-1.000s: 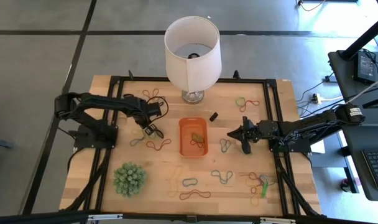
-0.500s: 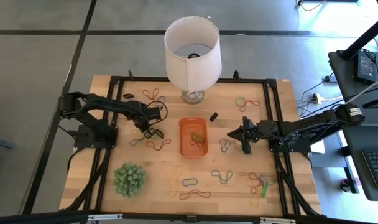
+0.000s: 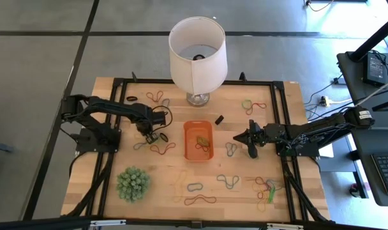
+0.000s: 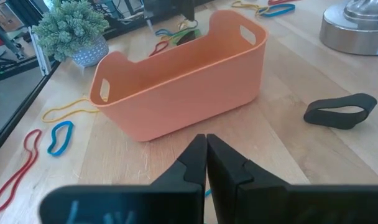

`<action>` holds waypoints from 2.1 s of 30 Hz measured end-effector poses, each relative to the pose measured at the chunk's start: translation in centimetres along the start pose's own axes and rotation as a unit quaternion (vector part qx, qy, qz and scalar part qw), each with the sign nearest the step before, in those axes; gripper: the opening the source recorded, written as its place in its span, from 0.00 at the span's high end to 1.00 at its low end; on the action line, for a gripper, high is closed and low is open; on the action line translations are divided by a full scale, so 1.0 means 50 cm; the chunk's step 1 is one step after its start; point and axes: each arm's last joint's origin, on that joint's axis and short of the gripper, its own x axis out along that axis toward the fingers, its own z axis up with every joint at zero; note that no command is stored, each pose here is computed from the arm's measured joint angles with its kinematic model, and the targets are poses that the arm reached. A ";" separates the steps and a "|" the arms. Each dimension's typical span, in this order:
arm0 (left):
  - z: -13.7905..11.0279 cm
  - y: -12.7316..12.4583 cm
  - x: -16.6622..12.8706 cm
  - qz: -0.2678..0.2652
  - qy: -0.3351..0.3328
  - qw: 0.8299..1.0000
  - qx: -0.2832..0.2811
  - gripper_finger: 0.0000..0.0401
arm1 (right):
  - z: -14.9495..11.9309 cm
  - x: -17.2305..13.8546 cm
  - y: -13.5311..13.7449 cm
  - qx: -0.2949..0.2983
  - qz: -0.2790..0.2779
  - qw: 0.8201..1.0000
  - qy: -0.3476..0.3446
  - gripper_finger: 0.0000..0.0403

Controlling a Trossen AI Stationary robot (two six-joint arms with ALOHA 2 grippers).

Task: Pick and place rubber bands into bin
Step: Put the blue rubber band into the orange bin

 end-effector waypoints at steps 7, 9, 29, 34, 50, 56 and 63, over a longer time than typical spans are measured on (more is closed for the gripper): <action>-0.002 -0.009 -0.075 -0.002 -0.048 0.999 -0.003 0.99 | -0.001 0.000 0.000 0.000 -0.001 1.000 0.003 0.96; -0.007 -0.009 -0.093 0.005 -0.058 0.998 -0.005 1.00 | -0.001 0.000 0.000 0.000 -0.001 1.000 0.003 0.96; -0.075 0.020 -0.279 -0.032 -0.254 0.966 -0.027 0.99 | -0.001 0.000 0.000 0.000 -0.001 1.000 0.003 0.96; -0.073 0.023 -0.311 -0.042 -0.296 0.954 -0.029 0.99 | -0.001 0.000 0.000 0.000 -0.001 1.000 0.003 0.96; 0.096 -0.099 -0.400 -0.073 -0.353 0.921 0.148 0.99 | -0.001 0.000 0.000 0.000 -0.001 1.000 0.003 0.96; 0.158 -0.153 -0.383 -0.087 -0.326 0.921 0.192 0.99 | -0.001 0.000 0.000 0.000 -0.001 1.000 0.003 0.96; 0.206 -0.214 -0.307 -0.153 -0.261 0.921 0.244 0.99 | -0.001 0.000 0.000 0.000 -0.001 1.000 0.003 0.96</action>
